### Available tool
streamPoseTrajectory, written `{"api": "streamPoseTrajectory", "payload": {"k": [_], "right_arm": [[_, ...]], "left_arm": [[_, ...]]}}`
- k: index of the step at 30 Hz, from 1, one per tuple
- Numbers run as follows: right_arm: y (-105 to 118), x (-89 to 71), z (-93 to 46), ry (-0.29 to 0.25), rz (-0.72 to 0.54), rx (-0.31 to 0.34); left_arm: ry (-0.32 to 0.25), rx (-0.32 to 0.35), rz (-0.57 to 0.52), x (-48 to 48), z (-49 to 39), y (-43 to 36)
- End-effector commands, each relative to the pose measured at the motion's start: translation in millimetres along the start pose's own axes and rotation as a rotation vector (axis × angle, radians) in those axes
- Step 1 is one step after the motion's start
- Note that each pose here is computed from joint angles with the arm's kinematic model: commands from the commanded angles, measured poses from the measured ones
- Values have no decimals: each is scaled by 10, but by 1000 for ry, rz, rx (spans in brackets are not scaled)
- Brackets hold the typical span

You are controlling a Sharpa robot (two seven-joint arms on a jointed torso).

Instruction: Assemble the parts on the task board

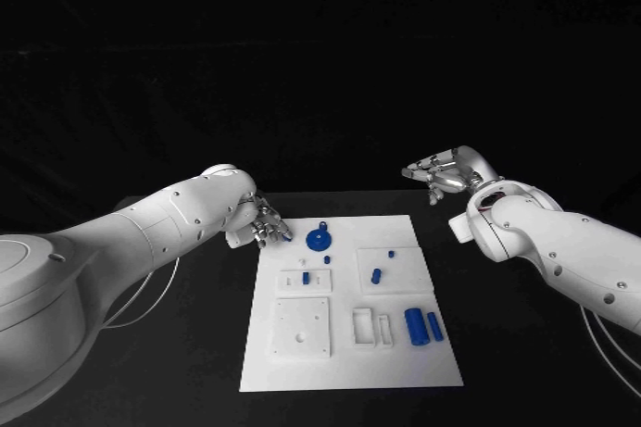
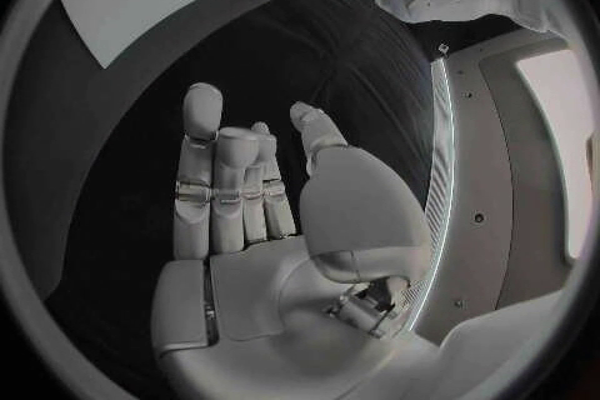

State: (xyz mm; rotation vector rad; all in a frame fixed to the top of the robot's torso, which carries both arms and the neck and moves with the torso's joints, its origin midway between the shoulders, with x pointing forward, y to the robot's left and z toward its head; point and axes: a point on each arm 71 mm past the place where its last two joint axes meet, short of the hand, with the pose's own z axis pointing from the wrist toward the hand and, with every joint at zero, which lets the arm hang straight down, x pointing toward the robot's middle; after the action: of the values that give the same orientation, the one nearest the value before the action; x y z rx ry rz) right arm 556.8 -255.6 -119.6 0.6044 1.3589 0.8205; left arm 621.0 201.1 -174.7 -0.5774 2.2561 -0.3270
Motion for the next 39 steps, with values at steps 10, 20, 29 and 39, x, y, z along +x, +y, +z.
{"api": "streamPoseTrajectory", "payload": {"k": [10,20,29,39], "right_arm": [[-16,-11,5,3,-3,-3],[-71,-19,4,3,-5,10],[-138,6,-14,10,-3,25],[-173,18,-28,14,-2,32]], "left_arm": [[19,48,-122,51,-78,23],[26,92,-121,208,-269,84],[-3,113,-80,383,-389,173],[-101,123,-29,591,-451,250]]}}
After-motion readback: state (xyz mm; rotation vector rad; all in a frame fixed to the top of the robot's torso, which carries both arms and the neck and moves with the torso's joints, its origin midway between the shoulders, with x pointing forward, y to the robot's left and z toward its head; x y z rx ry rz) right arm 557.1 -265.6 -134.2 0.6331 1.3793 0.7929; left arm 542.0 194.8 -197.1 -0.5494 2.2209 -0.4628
